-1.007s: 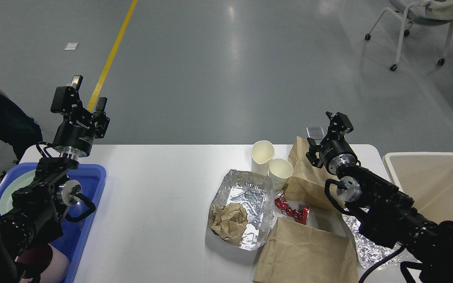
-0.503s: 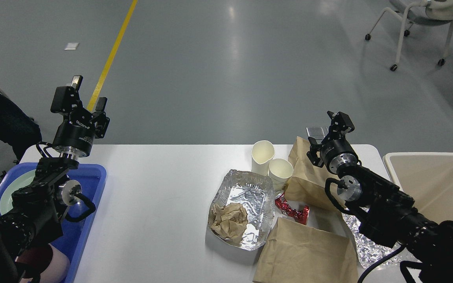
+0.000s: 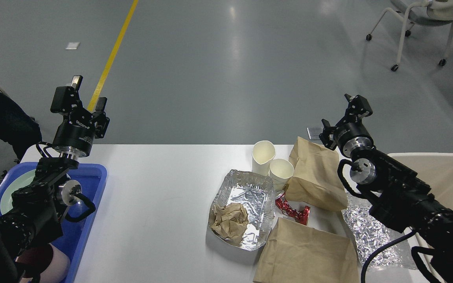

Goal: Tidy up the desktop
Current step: 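Raise the right gripper away from the brown paper bag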

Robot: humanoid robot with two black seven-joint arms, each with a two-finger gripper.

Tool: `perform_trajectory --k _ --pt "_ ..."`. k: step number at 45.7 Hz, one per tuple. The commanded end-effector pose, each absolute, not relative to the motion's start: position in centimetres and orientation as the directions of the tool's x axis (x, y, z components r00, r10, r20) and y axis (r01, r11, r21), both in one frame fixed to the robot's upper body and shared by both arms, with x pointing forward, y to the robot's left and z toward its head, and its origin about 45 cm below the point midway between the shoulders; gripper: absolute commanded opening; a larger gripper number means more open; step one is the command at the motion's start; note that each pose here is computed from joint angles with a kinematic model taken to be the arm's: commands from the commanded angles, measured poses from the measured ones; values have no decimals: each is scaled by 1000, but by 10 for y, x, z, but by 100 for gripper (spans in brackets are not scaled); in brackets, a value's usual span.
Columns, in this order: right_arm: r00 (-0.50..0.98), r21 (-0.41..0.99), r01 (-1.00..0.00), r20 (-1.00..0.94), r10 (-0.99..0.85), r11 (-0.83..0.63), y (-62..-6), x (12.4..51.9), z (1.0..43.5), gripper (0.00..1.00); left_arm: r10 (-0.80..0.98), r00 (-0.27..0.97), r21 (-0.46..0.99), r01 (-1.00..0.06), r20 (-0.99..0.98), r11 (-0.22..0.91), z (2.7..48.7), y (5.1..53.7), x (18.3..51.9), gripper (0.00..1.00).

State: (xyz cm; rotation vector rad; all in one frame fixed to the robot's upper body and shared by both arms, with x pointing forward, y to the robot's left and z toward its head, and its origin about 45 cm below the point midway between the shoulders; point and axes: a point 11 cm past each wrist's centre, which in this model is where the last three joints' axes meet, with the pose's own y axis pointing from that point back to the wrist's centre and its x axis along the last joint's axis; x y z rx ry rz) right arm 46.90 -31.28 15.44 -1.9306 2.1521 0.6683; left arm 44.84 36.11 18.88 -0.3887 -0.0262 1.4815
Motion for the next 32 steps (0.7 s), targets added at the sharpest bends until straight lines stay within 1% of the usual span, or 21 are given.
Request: perform_trajectory --k 1,6,10,13,21,32 --pt "-153 181 -980 -409 -900 84 -326 475 169 100 971 100 -269 -962 -218 38 189 361 448 96" --pt "-157 129 -985 -403 -902 114 -343 486 197 100 971 101 -269 -962 -219 39 189 361 448 96" --pt "-184 97 -983 -425 -886 158 -364 489 212 100 971 101 -269 -962 -219 39 189 361 448 96" --pt "-187 80 -982 -444 -877 169 -367 492 220 100 971 100 -269 -962 -218 38 189 361 448 96" --pt "-190 69 -982 -451 -872 178 -372 493 226 100 971 101 -269 -962 -219 39 189 361 448 96" --pt "-206 80 -978 -434 -877 190 -381 488 221 100 971 101 -269 -962 -219 39 189 361 448 96"
